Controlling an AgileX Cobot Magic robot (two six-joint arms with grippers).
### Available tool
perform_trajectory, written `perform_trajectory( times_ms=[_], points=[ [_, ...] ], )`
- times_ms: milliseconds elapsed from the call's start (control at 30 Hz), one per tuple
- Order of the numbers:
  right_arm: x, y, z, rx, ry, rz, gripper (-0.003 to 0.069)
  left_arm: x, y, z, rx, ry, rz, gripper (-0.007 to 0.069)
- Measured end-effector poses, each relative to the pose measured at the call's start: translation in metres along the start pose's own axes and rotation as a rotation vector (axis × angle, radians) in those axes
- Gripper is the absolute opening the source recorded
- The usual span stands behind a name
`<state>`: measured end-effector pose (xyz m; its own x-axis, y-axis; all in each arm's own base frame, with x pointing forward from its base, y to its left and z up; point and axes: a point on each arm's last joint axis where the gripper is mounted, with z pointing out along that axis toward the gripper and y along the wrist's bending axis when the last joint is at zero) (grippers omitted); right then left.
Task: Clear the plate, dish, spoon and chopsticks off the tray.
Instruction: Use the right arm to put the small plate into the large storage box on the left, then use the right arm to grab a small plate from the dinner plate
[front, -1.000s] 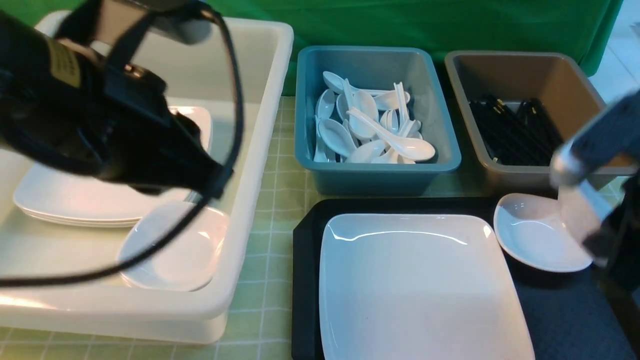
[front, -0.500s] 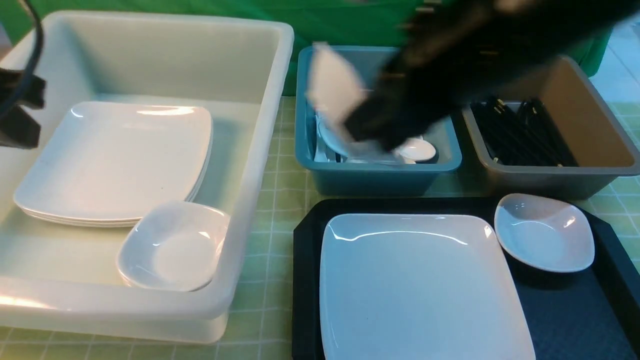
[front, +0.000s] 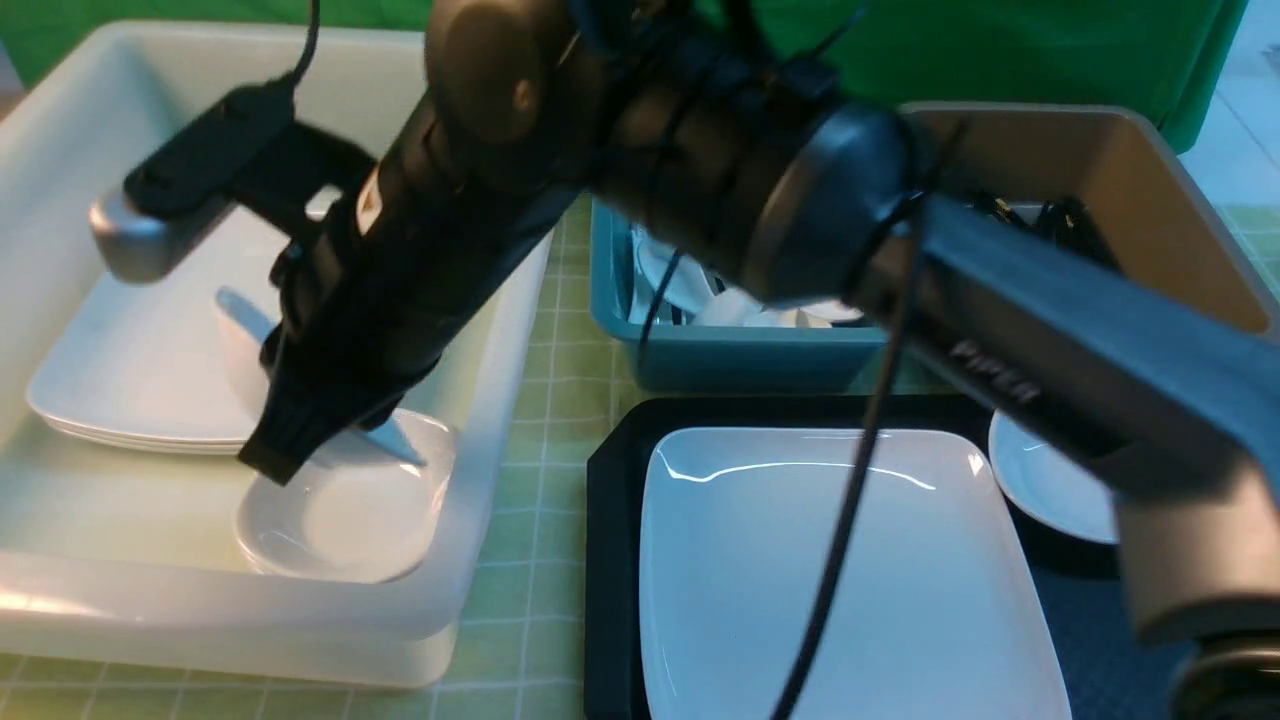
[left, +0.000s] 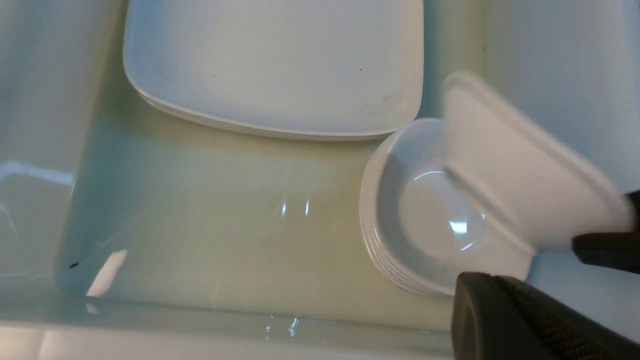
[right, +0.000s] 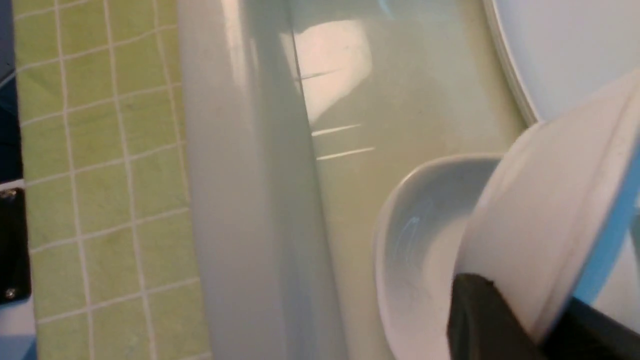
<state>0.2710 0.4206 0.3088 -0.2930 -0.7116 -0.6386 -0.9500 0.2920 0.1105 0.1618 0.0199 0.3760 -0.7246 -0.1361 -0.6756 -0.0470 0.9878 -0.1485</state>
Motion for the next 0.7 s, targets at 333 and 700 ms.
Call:
perform_trajectory(
  times_ms=[333, 700],
  points=[
    [0.011, -0.006, 0.013, 0.028, 0.094, -0.001, 0.0430, 0.000, 0.000, 0.000, -0.001, -0.004, 0.001, -0.0017],
    [0.018, -0.046, -0.158, 0.562, 0.064, 0.030, 0.0029, 0.001, -0.031, 0.000, 0.198, -0.005, 0.120, -0.0017]
  ],
)
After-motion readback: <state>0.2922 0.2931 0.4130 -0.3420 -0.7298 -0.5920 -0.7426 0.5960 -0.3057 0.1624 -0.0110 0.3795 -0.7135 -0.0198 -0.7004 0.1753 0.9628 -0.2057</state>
